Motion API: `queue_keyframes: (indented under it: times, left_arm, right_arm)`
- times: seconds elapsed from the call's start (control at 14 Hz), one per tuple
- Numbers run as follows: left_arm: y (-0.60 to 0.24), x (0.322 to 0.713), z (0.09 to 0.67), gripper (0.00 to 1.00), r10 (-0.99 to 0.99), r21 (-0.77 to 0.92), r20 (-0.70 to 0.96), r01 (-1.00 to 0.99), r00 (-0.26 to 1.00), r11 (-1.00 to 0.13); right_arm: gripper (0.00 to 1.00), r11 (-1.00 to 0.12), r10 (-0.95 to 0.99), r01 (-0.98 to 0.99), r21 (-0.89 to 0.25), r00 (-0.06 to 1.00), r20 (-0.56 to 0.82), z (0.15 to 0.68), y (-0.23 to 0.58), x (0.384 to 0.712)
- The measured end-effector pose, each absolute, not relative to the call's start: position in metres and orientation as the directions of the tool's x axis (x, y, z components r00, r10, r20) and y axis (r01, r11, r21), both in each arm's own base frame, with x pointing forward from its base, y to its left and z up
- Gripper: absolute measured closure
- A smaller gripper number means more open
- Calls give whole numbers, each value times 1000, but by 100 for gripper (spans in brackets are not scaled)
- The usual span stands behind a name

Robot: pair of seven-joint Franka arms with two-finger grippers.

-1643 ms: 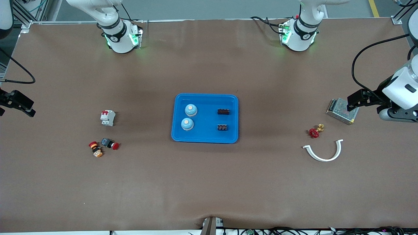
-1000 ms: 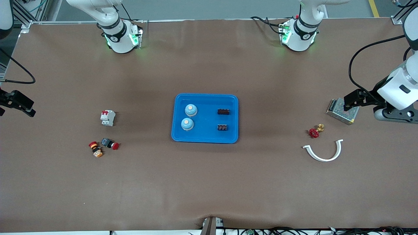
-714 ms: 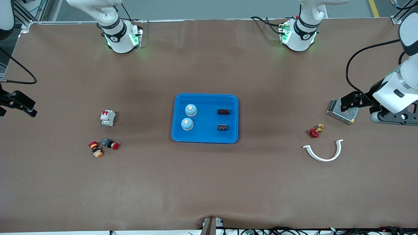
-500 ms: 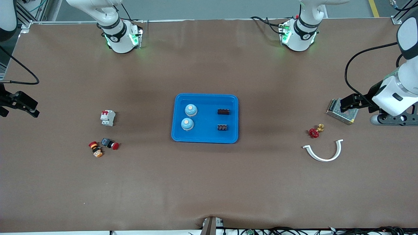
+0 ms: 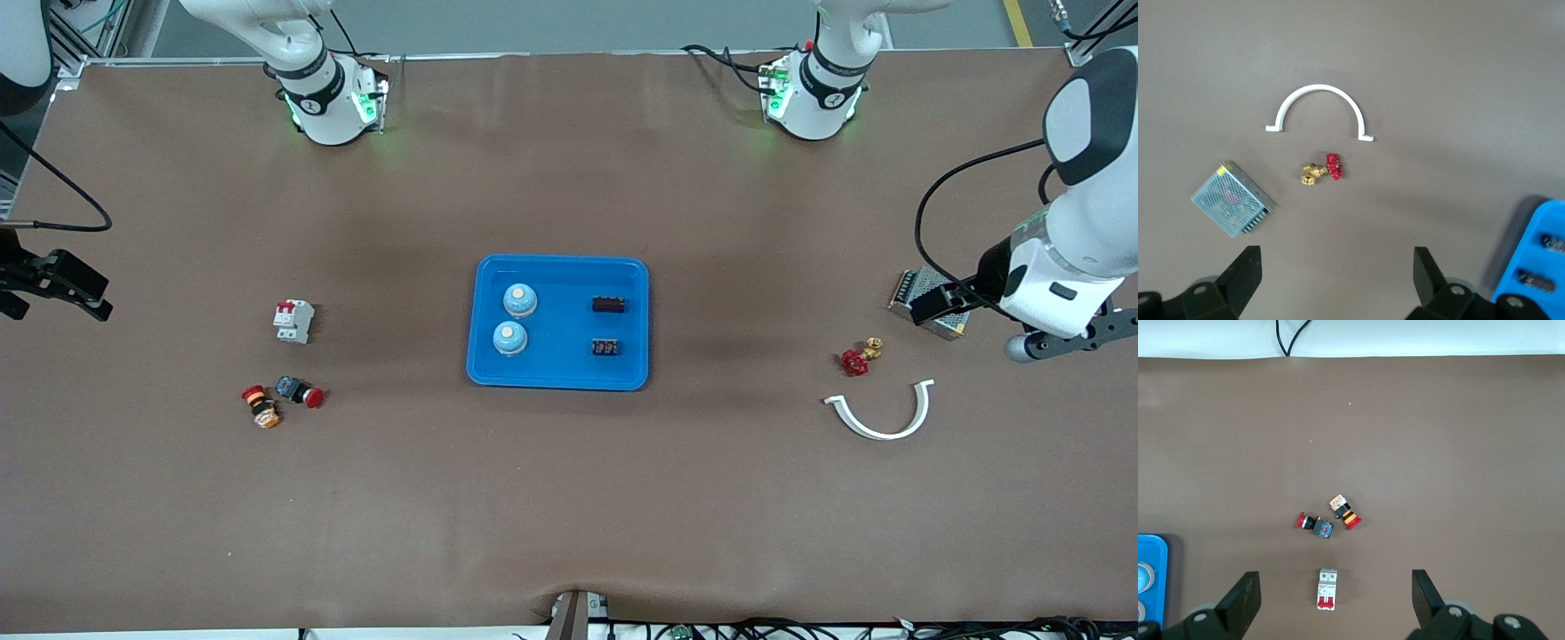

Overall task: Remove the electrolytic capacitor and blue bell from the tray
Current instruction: 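Move both grippers from rest toward the blue tray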

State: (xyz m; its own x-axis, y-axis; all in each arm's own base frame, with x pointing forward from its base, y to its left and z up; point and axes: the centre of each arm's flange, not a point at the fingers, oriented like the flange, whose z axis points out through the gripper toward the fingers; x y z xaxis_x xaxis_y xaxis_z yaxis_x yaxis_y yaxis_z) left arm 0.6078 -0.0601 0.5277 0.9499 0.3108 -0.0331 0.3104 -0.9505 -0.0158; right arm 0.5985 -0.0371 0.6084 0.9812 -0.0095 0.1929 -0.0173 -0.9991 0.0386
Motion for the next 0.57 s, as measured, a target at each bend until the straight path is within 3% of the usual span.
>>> queue_keyframes:
  times: [0.57]
  left_arm:
    - [-124,599,511,0,731,26,-136,740,668,-672]
  right_arm:
    - [0,-999,-6,-14,39,981,192,607,-35,599]
